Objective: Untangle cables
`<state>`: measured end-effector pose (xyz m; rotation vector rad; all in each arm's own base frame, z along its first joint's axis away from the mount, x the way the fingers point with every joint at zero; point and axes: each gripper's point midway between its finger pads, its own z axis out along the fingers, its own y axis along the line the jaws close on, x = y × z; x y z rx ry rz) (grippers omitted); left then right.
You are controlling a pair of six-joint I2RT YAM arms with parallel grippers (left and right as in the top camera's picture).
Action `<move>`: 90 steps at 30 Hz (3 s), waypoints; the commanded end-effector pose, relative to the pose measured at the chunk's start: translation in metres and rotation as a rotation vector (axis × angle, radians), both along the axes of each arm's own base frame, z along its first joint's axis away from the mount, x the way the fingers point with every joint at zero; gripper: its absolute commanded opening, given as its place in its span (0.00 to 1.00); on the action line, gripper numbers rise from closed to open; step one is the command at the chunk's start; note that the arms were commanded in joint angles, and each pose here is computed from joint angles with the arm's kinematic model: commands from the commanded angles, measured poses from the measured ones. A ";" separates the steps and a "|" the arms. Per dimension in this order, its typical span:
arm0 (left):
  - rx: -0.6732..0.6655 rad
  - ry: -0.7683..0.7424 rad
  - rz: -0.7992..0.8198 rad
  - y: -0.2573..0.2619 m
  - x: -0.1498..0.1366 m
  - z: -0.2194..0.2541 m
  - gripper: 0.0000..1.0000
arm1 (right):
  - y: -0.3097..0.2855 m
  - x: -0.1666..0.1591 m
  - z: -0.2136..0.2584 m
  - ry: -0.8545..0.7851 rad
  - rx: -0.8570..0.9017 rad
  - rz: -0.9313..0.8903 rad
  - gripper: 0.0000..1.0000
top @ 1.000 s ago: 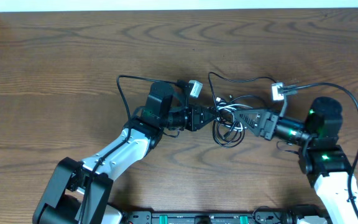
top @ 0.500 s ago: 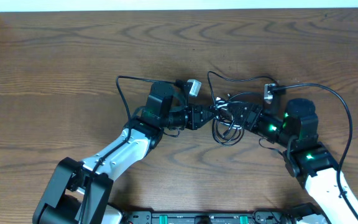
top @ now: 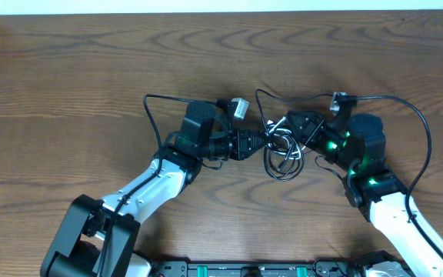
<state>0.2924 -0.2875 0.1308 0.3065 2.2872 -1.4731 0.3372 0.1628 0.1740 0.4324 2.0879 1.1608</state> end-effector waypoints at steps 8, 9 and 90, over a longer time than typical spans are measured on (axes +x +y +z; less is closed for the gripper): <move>-0.020 0.003 -0.034 -0.004 -0.005 0.005 0.08 | 0.020 -0.010 0.013 -0.046 0.043 0.134 0.10; -0.019 0.003 -0.034 -0.004 -0.005 0.005 0.08 | 0.024 -0.014 0.015 -0.050 0.055 0.161 0.10; -0.074 0.113 -0.230 -0.007 -0.047 0.005 0.08 | -0.016 -0.051 0.027 -0.445 -0.507 0.327 0.91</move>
